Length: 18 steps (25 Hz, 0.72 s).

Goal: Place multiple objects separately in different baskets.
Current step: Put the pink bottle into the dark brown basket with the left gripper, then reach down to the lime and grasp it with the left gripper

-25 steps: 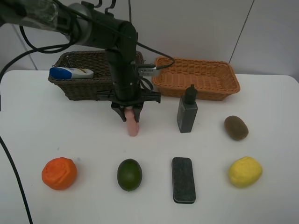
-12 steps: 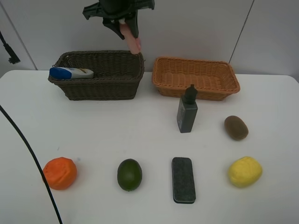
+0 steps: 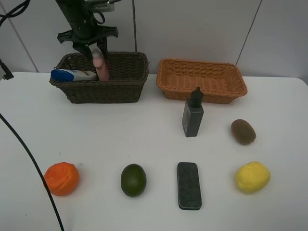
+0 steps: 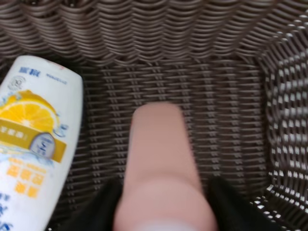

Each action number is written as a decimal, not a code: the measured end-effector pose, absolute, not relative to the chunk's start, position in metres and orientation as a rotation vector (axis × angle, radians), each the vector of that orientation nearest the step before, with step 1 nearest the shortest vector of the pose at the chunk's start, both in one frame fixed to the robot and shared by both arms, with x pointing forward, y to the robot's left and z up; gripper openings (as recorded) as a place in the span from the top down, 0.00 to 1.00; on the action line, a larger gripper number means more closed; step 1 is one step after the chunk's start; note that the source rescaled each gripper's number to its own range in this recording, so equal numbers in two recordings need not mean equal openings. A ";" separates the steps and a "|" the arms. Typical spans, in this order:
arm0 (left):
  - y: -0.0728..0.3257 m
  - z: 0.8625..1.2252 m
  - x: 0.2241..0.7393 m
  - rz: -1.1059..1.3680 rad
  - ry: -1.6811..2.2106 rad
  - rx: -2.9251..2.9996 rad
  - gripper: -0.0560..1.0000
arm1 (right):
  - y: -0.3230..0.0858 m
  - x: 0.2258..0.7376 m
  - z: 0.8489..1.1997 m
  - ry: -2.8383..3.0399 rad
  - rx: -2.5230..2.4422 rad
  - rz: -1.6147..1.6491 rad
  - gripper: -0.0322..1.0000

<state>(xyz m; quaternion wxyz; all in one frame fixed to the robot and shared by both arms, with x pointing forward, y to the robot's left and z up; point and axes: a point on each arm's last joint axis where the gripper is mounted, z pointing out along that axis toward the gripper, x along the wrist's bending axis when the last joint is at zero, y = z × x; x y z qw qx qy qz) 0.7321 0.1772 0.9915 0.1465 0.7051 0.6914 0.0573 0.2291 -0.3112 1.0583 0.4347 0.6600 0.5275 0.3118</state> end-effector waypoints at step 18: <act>0.115 1.064 0.664 -0.031 1.796 2.106 0.13 | -0.311 0.229 1.058 1.313 1.643 0.776 0.00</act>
